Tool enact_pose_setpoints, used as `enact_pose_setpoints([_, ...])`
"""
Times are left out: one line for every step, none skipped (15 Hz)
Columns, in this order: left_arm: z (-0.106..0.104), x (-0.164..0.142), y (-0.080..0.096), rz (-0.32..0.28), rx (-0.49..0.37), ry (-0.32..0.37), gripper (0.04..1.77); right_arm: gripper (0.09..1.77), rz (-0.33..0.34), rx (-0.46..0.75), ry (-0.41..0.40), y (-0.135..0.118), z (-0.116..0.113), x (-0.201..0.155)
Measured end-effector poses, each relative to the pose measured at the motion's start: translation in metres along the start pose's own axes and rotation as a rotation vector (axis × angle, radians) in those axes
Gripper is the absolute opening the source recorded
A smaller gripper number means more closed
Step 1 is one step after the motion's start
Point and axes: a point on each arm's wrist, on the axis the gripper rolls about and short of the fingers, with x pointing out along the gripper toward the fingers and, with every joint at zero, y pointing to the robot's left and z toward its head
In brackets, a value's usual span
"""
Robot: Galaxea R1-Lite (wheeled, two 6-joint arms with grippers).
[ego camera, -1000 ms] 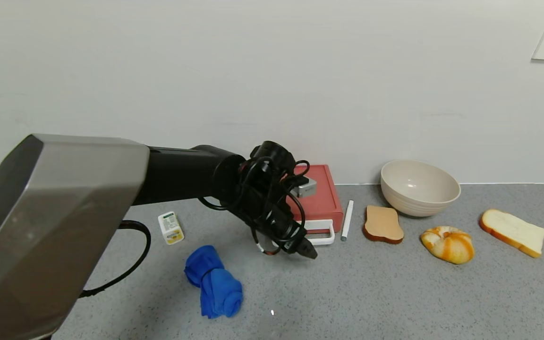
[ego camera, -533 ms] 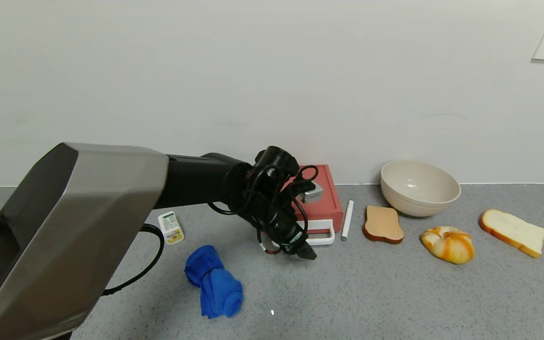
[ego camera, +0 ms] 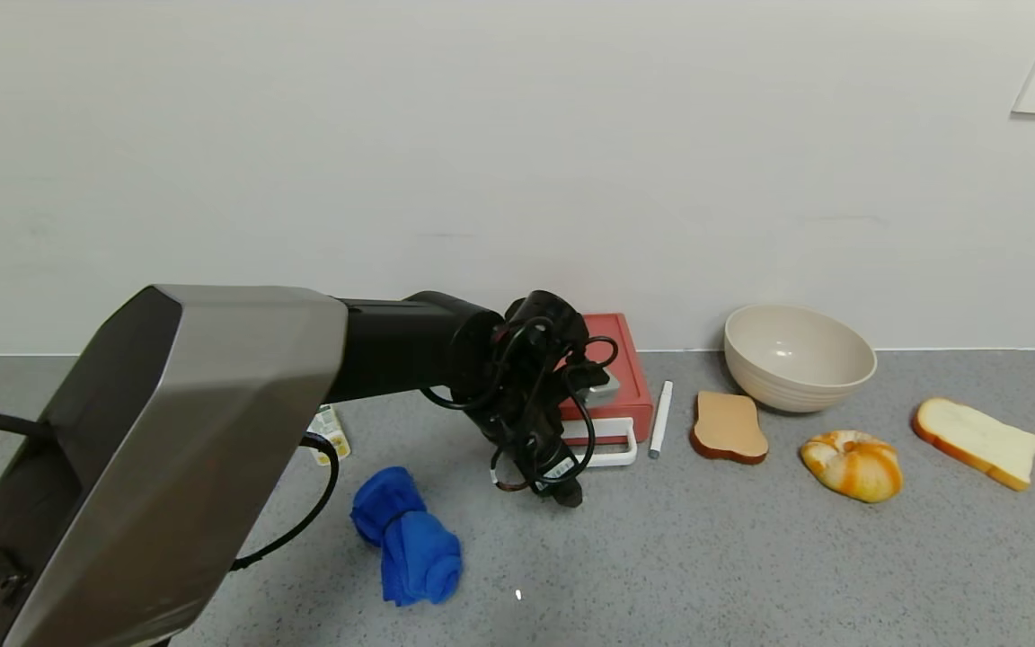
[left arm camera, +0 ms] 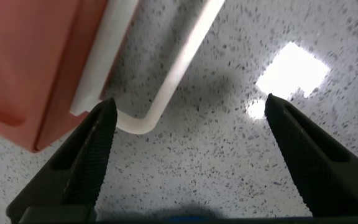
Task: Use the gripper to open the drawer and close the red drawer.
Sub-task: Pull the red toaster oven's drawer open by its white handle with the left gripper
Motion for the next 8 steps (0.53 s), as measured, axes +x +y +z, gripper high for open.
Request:
enact_pose_setpoints([-0.001,0.002,-0.002,0.0,0.003,0.024,1.72,1.71,0.0,0.0,0.0,0.0,0.0,0.0])
enact_pose_setpoints([-0.001,0.004,-0.003,-0.003,0.006,0.04,1.72,1.71,0.0,0.0,0.0,0.0,0.0,0.0])
enact_pose_setpoints([-0.001,0.006,-0.004,-0.003,0.009,0.043,1.72,1.71,0.0,0.0,0.0,0.0,0.0,0.0])
enact_pose_setpoints([0.0,0.008,-0.004,0.002,0.01,0.049,1.72,1.71,0.0,0.0,0.0,0.0,0.0,0.0])
enact_pose_setpoints([0.0,0.01,-0.004,0.016,0.013,0.056,1.72,1.71,0.0,0.0,0.0,0.0,0.0,0.0])
enact_pose_setpoints([-0.001,0.012,-0.004,0.025,0.017,0.064,1.72,1.71,0.0,0.0,0.0,0.0,0.0,0.0])
enact_pose_setpoints([0.0,0.014,-0.005,0.03,0.024,0.071,1.72,1.71,0.0,0.0,0.0,0.0,0.0,0.0])
enact_pose_setpoints([0.0,0.016,-0.006,0.038,0.032,0.075,1.72,1.71,0.0,0.0,0.0,0.0,0.0,0.0])
